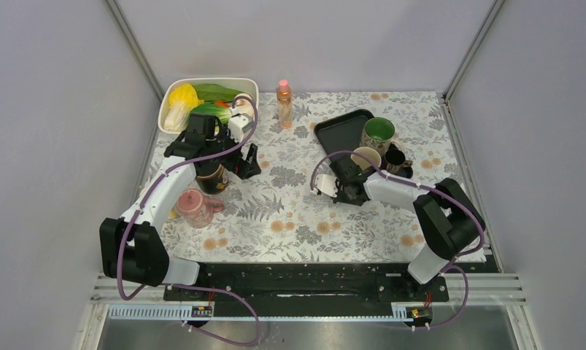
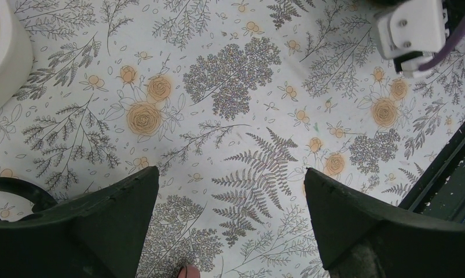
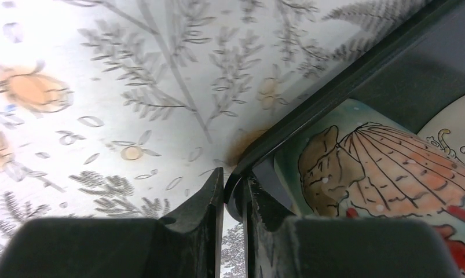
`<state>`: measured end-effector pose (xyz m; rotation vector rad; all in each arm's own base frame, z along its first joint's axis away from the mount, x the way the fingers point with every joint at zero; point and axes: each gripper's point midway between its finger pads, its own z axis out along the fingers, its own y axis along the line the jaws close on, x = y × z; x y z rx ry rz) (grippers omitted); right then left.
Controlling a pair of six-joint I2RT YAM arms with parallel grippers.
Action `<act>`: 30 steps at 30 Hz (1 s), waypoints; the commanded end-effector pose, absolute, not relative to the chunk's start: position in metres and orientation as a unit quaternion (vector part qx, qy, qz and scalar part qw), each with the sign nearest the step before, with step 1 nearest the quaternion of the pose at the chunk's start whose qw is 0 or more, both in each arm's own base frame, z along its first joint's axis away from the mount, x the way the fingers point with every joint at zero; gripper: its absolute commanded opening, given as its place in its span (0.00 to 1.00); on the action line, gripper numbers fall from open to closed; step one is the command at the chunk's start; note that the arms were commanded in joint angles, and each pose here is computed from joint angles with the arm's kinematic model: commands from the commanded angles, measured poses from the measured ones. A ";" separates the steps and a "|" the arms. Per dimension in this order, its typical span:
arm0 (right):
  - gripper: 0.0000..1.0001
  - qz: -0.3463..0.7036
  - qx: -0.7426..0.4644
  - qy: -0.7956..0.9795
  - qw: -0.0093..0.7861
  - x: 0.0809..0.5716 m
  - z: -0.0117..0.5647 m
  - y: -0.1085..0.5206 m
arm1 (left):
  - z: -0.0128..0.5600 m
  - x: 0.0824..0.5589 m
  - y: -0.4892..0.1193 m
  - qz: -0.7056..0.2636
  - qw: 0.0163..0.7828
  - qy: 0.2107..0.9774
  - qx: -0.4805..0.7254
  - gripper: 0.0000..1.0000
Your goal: Turn the mug right side up
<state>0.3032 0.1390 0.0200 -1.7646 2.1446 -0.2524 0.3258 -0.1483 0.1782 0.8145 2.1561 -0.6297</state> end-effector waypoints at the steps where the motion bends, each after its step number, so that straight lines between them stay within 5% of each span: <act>1: 0.09 -0.035 -0.701 0.701 0.130 0.249 0.009 0.155 | 0.201 0.330 -0.152 -0.248 0.410 0.810 0.338 0.99; 10: 0.13 -0.029 -0.725 0.676 0.124 0.214 0.010 0.158 | 0.196 0.333 -0.149 -0.243 0.406 0.814 0.337 0.99; 24: 0.76 -0.014 -0.703 0.670 0.238 0.223 0.071 0.205 | 0.185 0.349 -0.081 -0.089 0.347 0.871 0.337 0.99; 26: 0.98 0.014 -0.695 0.665 0.271 0.223 0.086 0.221 | 0.186 0.360 -0.061 -0.059 0.339 0.888 0.305 0.99; 30: 0.99 0.070 -0.669 0.656 0.342 0.225 0.119 0.253 | 0.180 0.371 -0.039 -0.038 0.314 0.913 0.257 0.99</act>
